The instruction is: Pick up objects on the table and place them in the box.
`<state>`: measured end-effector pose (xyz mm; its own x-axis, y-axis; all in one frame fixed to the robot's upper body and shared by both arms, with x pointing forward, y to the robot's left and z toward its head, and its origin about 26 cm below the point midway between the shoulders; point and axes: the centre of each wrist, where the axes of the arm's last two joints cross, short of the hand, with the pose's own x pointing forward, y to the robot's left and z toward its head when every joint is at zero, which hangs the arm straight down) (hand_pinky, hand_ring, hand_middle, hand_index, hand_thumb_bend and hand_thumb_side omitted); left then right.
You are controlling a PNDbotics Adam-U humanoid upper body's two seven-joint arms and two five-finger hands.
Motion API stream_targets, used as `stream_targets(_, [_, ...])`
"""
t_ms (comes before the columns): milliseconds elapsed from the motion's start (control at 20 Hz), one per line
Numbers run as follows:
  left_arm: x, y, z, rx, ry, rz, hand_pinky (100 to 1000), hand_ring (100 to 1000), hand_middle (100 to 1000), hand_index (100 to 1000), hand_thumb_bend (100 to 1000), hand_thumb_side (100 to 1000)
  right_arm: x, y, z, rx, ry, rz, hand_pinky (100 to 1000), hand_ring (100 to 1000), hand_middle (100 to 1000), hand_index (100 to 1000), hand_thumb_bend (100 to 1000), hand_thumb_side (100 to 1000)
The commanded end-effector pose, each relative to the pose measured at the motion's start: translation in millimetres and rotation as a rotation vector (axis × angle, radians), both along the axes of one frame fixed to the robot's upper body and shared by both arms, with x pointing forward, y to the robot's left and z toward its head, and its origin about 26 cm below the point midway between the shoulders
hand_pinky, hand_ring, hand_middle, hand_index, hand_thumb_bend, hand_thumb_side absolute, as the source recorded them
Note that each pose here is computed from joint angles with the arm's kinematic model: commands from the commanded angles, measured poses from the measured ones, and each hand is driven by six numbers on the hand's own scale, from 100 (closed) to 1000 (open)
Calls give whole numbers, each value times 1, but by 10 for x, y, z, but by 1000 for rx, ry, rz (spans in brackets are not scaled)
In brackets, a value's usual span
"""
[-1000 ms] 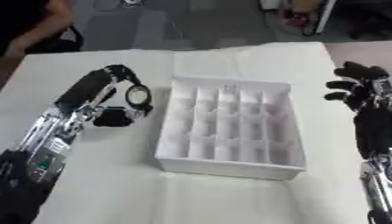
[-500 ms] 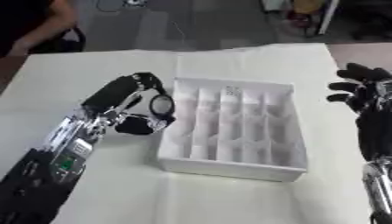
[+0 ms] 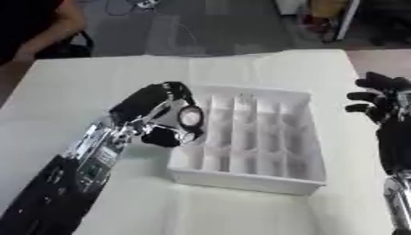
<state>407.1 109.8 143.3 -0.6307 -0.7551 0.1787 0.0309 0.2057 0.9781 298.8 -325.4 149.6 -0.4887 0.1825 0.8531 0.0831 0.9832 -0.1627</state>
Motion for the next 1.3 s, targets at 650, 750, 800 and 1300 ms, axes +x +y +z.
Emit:
stream_targets(650, [191, -363, -217, -18, 40, 0, 840, 802, 764, 611, 133, 501, 9, 17, 60, -10, -17, 22, 598, 667, 709, 810, 100, 993])
stream_targets(750, [193, -355, -213, -6, 25, 0, 845, 810, 784, 699, 377, 546, 8, 15, 58, -10, -16, 21, 598, 667, 709, 810, 100, 993])
stream_targets(800, [193, -351, -196, 7, 9, -2, 850, 817, 796, 752, 568, 586, 8, 15, 58, -10, -16, 21, 598, 667, 709, 810, 100, 993])
stream_targets(1300, [154, -339, 19, 88, -118, -21, 876, 835, 827, 880, 1000, 739, 9, 11, 54, -11, -15, 20, 598, 667, 708, 810, 100, 992])
